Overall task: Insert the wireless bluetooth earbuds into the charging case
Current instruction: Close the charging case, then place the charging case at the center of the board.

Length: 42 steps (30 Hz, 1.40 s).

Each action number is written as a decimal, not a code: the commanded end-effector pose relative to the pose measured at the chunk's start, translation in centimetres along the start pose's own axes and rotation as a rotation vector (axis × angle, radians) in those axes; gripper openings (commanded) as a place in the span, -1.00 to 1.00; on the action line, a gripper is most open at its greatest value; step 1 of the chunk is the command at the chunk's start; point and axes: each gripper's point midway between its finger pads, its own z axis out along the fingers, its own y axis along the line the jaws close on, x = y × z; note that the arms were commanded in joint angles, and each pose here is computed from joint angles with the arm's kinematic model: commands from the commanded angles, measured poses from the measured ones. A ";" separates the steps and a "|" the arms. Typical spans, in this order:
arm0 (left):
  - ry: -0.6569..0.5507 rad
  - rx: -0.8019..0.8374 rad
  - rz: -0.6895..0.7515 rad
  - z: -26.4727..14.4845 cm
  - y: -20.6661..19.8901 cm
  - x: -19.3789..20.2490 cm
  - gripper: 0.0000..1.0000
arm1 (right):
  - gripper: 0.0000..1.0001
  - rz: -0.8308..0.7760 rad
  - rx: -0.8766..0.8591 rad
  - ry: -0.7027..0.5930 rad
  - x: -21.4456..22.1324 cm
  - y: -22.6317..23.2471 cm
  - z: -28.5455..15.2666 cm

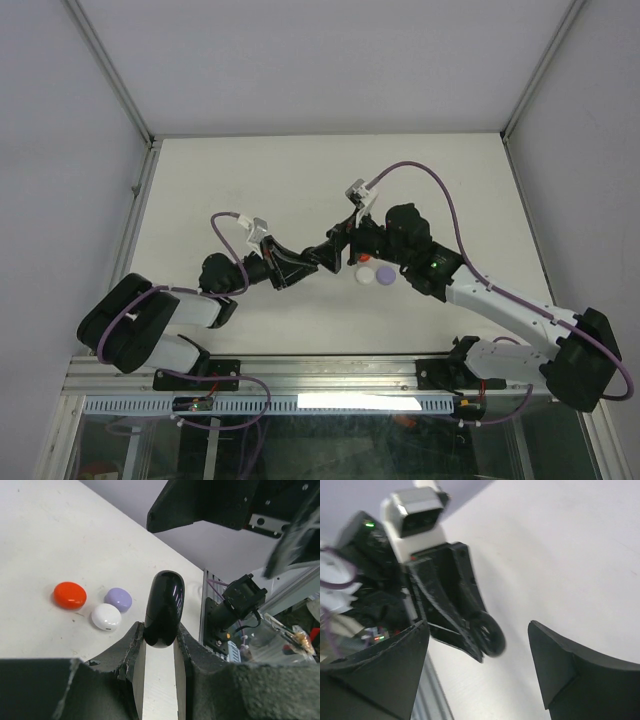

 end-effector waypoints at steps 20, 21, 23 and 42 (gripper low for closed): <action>0.359 -0.320 -0.705 6.1 8.0 10.6 -0.71 | 0.69 -0.096 0.659 -0.080 3.6 -10.8 -9.2; 0.366 -0.331 -0.715 6.3 8.3 10.9 -0.68 | 0.69 -0.099 0.659 -0.083 3.6 -10.8 -9.3; 0.370 -0.370 -0.729 6.6 9.2 11.4 -0.64 | 0.69 -0.105 0.659 -0.094 3.6 -10.8 -9.6; 0.403 -0.690 -0.596 4.0 11.8 12.3 0.42 | 0.76 -0.085 0.725 -0.089 4.0 -11.4 -11.4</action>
